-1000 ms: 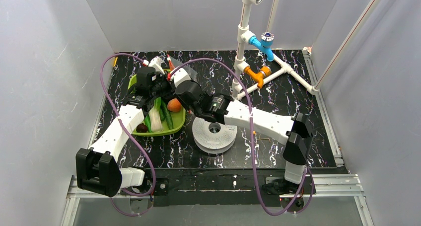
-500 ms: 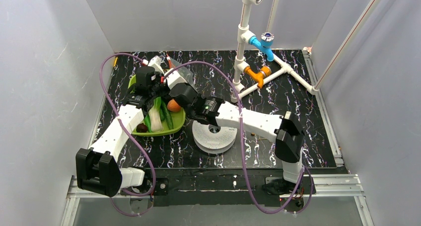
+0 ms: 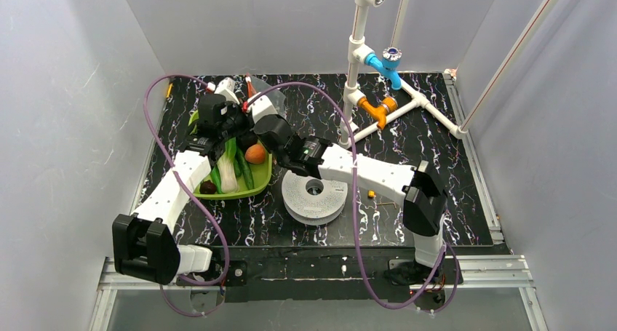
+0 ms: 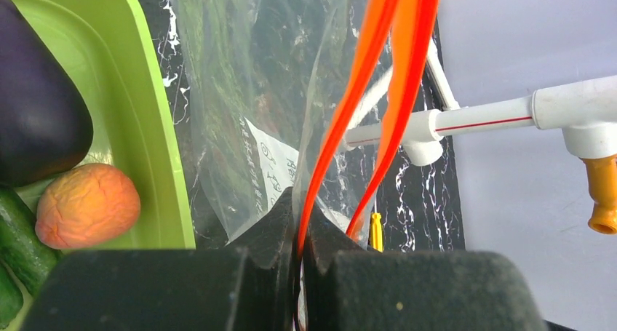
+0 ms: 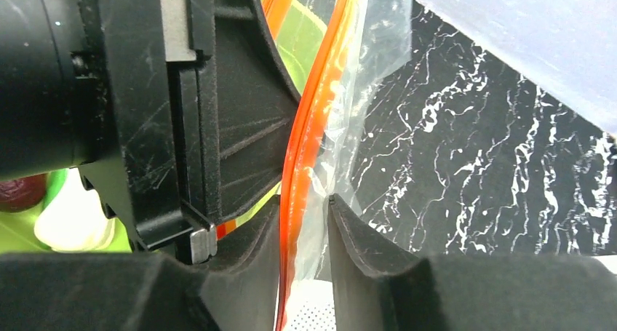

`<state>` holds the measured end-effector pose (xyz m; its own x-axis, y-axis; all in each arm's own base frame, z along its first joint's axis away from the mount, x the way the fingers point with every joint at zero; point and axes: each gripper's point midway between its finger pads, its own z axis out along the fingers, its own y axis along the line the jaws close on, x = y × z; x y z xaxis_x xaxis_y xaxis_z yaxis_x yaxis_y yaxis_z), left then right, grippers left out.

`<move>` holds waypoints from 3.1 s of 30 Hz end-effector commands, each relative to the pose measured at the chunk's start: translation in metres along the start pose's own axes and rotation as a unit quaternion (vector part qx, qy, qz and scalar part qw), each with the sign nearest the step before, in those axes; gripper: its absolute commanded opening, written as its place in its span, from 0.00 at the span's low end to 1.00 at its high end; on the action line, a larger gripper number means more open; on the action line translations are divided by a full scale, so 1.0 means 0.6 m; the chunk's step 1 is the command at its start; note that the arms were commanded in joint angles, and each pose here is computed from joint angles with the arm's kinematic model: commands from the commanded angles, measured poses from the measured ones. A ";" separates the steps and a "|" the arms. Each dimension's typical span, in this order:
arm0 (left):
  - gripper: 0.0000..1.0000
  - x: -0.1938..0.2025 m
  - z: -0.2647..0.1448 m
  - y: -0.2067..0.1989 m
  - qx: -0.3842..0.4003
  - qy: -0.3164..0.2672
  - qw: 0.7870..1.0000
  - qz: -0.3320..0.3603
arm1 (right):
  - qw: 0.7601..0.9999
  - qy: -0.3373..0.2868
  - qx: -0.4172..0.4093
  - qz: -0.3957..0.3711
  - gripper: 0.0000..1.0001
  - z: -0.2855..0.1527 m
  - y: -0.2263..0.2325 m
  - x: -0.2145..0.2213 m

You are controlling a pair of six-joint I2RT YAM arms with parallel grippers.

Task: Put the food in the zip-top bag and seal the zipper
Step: Open the zipper of the food storage bag.

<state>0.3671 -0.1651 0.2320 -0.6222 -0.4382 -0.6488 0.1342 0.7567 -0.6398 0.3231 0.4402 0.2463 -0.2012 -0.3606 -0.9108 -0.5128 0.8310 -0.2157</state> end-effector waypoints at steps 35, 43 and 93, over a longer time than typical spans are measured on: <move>0.00 0.014 -0.012 -0.048 0.057 0.040 0.998 0.010 | 0.999 -0.021 0.036 0.007 0.68 0.049 -0.084 -0.073; 0.00 0.015 -0.011 -0.032 0.034 0.032 0.999 0.004 | 0.990 -0.015 0.136 0.038 0.46 -0.005 -0.157 -0.071; 0.00 0.017 -0.003 -0.025 0.033 0.040 0.999 -0.009 | 0.987 0.009 0.095 -0.132 0.58 -0.053 -0.055 -0.007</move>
<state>0.3577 -0.1804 0.2117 -0.7198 -0.4064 -0.5628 0.1165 0.7285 -0.6750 0.3019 0.4035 0.2505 -0.1664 -0.5858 -0.7932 -0.4764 0.7521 -0.4555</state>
